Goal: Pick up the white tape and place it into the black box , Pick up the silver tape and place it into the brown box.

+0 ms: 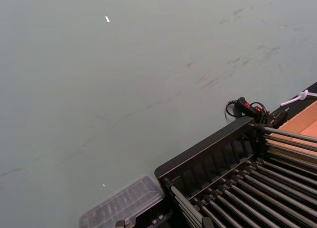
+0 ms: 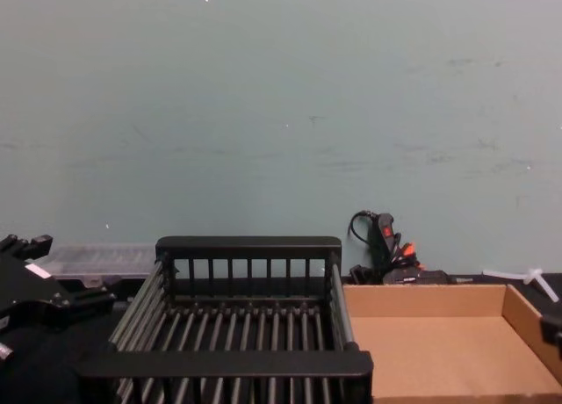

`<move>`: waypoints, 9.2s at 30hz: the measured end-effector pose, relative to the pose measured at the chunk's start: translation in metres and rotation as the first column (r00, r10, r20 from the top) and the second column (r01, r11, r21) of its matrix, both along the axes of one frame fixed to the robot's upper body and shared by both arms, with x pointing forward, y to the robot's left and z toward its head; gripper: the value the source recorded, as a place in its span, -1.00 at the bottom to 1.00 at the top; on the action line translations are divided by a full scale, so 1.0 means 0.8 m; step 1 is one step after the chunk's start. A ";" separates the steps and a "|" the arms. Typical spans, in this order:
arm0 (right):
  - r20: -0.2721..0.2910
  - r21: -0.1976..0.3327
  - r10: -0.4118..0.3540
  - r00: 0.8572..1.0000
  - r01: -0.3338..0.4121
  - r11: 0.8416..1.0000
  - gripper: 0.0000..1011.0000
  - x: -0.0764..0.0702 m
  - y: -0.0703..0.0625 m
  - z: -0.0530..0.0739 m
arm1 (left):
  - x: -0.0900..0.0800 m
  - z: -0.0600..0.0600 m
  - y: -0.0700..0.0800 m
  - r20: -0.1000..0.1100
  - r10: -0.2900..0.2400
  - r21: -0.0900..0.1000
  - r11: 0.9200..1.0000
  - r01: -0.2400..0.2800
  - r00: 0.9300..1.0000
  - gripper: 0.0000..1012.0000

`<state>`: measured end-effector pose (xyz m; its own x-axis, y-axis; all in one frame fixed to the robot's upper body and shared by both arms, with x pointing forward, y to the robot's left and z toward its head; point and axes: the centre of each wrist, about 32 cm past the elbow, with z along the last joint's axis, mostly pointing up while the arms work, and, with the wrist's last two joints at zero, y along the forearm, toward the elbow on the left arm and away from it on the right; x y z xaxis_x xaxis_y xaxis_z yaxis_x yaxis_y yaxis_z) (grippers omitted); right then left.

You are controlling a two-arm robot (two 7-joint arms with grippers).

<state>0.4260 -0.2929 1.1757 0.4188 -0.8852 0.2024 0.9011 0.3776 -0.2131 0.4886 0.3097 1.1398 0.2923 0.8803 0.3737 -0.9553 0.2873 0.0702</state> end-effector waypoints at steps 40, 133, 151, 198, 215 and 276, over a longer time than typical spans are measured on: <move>-0.352 -0.017 -0.006 0.936 0.000 1.000 0.98 -0.042 0.004 0.004 | 0.000 0.000 0.000 0.000 0.000 0.000 1.000 0.000 1.000 0.98; -0.342 0.007 0.025 0.939 -0.024 1.000 -0.68 -0.029 0.005 0.005 | 0.000 0.000 0.000 0.000 0.000 0.000 1.000 0.000 1.000 0.98; -0.163 0.011 0.045 0.986 -0.044 0.999 -0.68 -0.004 0.002 0.041 | 0.000 0.000 0.000 0.000 0.000 0.000 1.000 0.000 1.000 0.98; 0.141 -0.133 -0.015 0.990 0.034 0.991 -0.68 0.129 0.045 -0.038 | 0.000 0.000 0.000 0.000 0.000 0.000 1.000 0.000 1.000 0.98; 0.107 -0.153 -0.024 0.994 0.040 0.987 -0.68 0.132 0.047 -0.050 | 0.000 0.000 0.000 0.000 0.000 0.000 1.000 0.000 1.000 0.98; 0.110 -0.114 0.002 0.994 0.011 0.993 0.98 0.110 0.040 -0.030 | 0.000 0.000 0.000 0.000 0.000 0.000 1.000 0.000 1.000 0.98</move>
<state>0.5144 -0.2605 1.1516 0.3845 -0.8555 0.3468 0.9231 0.3522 -0.1547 0.4886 0.3097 1.1398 0.2922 0.8803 0.3738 -0.9553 0.2873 0.0702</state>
